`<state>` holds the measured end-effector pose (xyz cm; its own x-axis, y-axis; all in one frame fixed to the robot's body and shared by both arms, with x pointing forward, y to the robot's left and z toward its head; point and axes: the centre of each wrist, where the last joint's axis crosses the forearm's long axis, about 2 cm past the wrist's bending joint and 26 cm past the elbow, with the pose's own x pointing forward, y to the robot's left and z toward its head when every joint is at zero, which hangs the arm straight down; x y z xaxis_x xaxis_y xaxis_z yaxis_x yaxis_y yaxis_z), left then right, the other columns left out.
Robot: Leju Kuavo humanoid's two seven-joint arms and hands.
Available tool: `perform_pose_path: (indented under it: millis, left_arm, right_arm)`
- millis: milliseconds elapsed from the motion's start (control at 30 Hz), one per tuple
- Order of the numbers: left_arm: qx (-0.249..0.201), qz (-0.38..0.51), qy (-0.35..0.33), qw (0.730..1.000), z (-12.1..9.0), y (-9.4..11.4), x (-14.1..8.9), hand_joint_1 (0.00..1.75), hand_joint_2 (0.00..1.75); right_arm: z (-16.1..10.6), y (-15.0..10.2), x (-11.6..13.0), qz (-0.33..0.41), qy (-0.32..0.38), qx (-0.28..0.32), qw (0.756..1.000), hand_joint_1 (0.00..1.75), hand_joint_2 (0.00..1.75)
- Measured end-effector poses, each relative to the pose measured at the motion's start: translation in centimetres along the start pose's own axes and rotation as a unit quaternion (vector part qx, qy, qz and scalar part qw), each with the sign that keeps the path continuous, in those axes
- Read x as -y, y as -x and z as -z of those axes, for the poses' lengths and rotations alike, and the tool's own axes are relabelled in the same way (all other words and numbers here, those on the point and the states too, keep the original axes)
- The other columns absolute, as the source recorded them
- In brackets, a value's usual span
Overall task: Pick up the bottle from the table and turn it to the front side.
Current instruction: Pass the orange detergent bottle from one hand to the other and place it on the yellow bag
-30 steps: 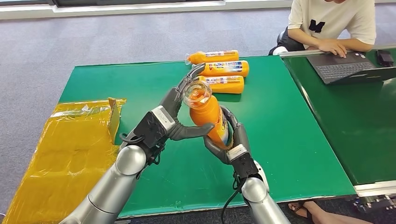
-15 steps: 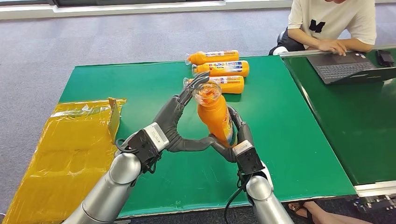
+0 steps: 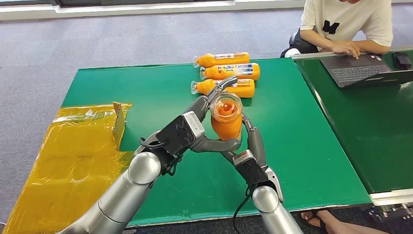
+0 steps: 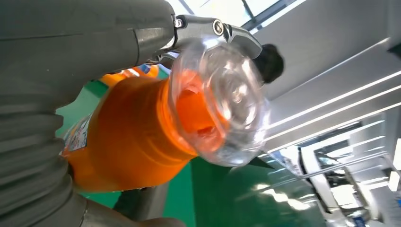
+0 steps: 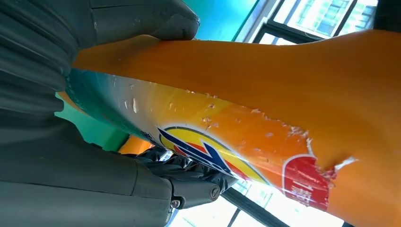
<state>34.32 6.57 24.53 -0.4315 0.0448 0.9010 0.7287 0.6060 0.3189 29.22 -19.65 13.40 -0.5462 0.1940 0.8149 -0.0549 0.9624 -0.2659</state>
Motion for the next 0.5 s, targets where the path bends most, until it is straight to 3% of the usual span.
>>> perform_pose_path:
  millis: [200, 500]
  left_arm:
    - [-0.041, -0.025, -0.043, 0.998, -0.2, 2.4, -0.7, 0.00, 1.75]
    - [-0.075, -0.045, -0.031, 0.996, -0.3, 3.9, 0.0, 0.00, 1.75]
  right_arm:
    - [0.3, -0.6, -0.3, -0.017, 0.008, 0.014, 1.000, 1.75, 1.75]
    - [0.3, -0.7, -0.4, -0.025, 0.013, 0.015, 0.999, 1.75, 1.75]
